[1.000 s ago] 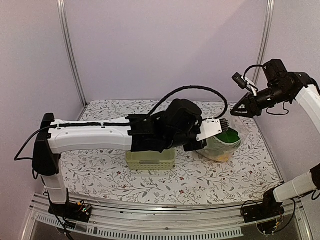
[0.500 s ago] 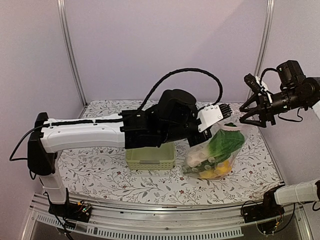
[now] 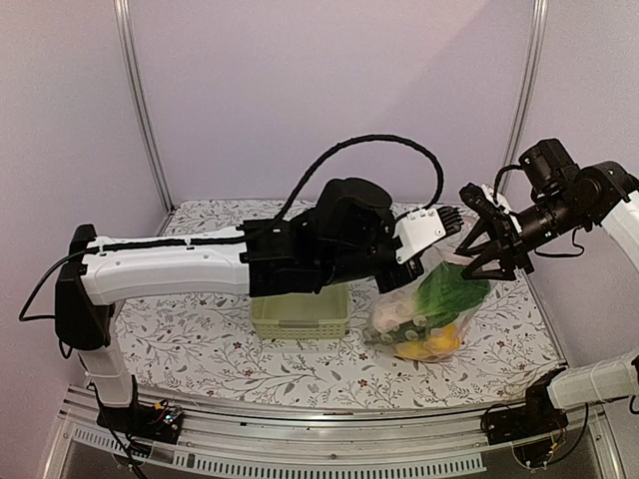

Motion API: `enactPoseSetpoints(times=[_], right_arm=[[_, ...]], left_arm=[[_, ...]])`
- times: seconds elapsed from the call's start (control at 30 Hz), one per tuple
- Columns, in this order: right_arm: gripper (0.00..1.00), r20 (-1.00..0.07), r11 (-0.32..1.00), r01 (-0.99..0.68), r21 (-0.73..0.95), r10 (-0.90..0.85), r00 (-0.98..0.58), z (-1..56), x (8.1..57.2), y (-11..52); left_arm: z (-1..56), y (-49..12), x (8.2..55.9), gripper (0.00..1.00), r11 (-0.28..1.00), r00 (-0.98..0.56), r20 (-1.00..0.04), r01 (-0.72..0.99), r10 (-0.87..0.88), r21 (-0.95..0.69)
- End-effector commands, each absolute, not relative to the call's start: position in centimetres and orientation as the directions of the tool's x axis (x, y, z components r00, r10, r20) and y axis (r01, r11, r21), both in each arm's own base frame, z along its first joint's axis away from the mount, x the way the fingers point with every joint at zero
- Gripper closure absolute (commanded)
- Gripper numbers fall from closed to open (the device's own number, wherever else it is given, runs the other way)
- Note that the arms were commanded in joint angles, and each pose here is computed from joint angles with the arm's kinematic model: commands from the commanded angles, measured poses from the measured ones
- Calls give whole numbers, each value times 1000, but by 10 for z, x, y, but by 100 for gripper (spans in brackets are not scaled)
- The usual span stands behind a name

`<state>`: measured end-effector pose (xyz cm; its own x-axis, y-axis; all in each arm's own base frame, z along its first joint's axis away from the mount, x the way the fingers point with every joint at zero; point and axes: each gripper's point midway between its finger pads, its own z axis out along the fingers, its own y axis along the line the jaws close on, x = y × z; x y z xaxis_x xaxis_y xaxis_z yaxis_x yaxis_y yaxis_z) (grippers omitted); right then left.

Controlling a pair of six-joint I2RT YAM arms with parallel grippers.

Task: Place the food in the zip-top bag and seal the zipper
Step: Pass from the left arm to the right, then pass from the right arm to the left

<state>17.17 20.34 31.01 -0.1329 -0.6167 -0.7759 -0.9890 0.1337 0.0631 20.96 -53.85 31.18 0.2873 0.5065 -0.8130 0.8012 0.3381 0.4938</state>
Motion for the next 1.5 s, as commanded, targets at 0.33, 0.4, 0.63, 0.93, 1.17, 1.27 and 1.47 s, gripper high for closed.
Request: enactPoseSetpoints(times=[0.33,0.4,0.63,0.93,1.17,1.27,1.47], right_arm=[[95,-799,121,-992,32,-593,-98,314,169,212],[97,-799,120,-992,37,-593,-102,312,168,211],[100,-815,124,-991,44,-569,-108,315,165,213],[100,-814,131,-990,55,-568,-121,315,167,214],[100,-812,131,-989,64,-569,-128,314,165,213],[100,-815,130,-989,68,-565,-130,315,165,214],[100,-810,134,-988,74,-570,-138,314,168,215]], left_arm=[[350,-498,200,46,454,240,-901,799,361,395],[356,-477,190,35,480,242,-938,811,246,335],[349,-425,181,23,450,128,-991,887,-26,102],[333,-436,219,31,340,5,-990,939,-142,-44],[319,-445,244,37,210,-87,-978,969,-190,-128],[314,-455,247,31,172,-102,-976,976,-195,-137],[303,-477,249,40,82,-129,-974,986,-184,-146]])
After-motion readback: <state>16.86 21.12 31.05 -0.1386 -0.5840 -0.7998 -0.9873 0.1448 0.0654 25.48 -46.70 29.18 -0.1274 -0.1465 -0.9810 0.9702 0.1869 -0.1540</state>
